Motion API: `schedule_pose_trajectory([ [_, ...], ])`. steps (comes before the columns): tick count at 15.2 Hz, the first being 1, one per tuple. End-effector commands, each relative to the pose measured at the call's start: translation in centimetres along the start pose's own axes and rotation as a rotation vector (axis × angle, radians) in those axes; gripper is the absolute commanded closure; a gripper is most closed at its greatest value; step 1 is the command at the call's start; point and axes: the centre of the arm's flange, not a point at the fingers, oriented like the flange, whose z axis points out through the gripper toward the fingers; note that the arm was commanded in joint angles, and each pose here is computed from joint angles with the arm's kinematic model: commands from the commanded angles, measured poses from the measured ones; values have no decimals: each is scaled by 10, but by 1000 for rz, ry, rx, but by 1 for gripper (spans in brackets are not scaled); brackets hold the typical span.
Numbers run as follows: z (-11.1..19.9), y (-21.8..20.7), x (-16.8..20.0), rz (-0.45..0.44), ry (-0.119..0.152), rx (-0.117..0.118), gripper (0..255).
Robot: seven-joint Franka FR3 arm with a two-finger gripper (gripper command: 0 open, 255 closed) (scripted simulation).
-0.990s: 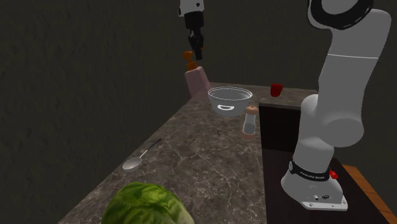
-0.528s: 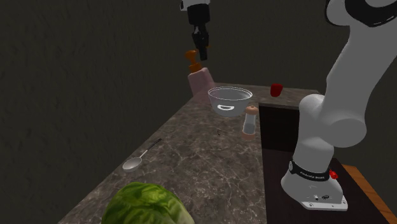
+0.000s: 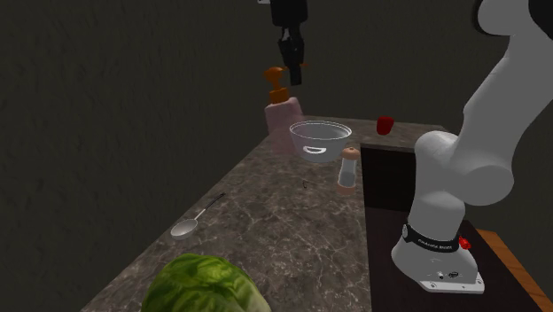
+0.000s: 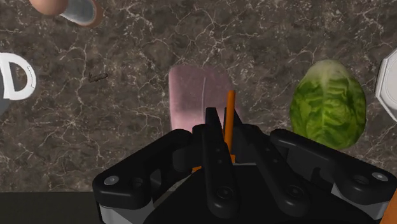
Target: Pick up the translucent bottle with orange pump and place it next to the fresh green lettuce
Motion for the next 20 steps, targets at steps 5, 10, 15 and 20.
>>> schedule_pose_trajectory([
  [5, -6, -71, -39, 2, 0, 0, 255],
  [10, -9, -128, -73, 2, 0, 0, 255],
  [15, -12, -188, -109, 2, 0, 0, 255],
  [20, 14, -189, -106, 2, 0, 0, 255],
])
